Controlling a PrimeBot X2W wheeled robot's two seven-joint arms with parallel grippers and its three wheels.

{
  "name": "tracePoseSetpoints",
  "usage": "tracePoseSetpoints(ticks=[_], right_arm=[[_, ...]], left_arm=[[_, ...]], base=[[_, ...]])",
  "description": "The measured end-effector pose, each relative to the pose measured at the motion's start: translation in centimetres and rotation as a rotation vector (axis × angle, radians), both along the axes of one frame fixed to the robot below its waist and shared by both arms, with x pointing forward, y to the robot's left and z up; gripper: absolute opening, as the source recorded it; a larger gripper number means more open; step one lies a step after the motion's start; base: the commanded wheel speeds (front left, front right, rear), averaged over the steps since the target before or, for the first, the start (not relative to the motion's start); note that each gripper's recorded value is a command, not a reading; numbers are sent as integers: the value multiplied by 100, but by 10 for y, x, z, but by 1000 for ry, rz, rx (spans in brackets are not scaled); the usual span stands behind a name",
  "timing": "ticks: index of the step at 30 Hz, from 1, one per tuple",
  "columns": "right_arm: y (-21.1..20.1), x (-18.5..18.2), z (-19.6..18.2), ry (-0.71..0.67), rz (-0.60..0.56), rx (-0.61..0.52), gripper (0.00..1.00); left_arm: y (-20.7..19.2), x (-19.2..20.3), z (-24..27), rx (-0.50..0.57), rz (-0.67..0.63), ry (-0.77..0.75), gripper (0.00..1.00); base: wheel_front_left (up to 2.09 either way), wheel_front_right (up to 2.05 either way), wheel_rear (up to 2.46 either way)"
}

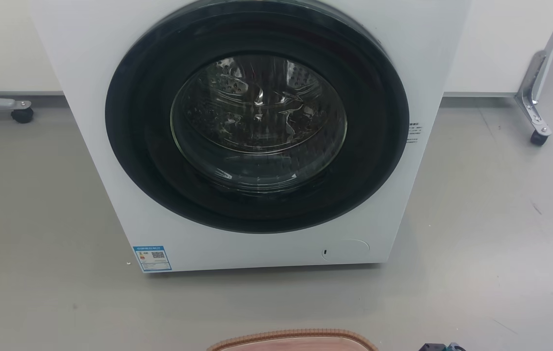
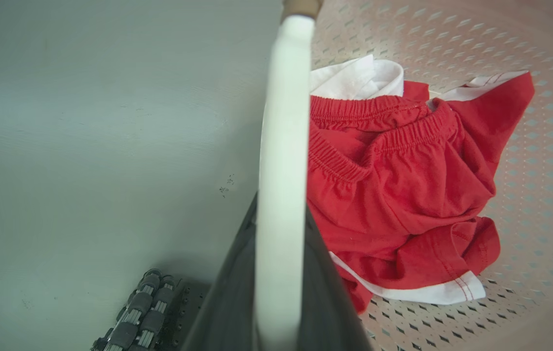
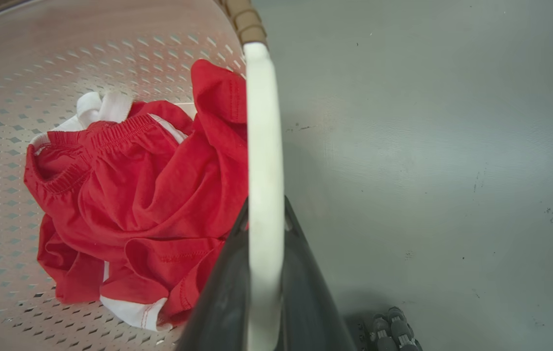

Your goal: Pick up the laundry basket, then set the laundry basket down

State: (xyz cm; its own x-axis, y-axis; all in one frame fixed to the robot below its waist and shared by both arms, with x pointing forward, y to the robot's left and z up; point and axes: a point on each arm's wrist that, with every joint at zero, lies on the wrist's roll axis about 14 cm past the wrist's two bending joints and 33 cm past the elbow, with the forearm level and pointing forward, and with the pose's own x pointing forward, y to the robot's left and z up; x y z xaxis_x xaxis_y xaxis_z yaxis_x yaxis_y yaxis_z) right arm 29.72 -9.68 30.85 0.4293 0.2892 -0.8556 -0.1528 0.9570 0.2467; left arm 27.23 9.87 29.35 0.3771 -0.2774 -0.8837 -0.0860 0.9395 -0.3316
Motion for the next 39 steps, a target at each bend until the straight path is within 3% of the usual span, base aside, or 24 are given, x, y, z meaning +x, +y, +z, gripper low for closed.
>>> tracePoseSetpoints(ticks=[28, 39], right_arm=[[-1, 1, -6, 26, -19, 6, 0], [-5, 39, -1, -28, -47, 8, 0]], left_arm=[[-3, 3, -3, 6, 4, 10, 0], [-7, 41, 0, 12, 3, -50, 0]], base=[[0, 0, 0], [0, 0, 0]])
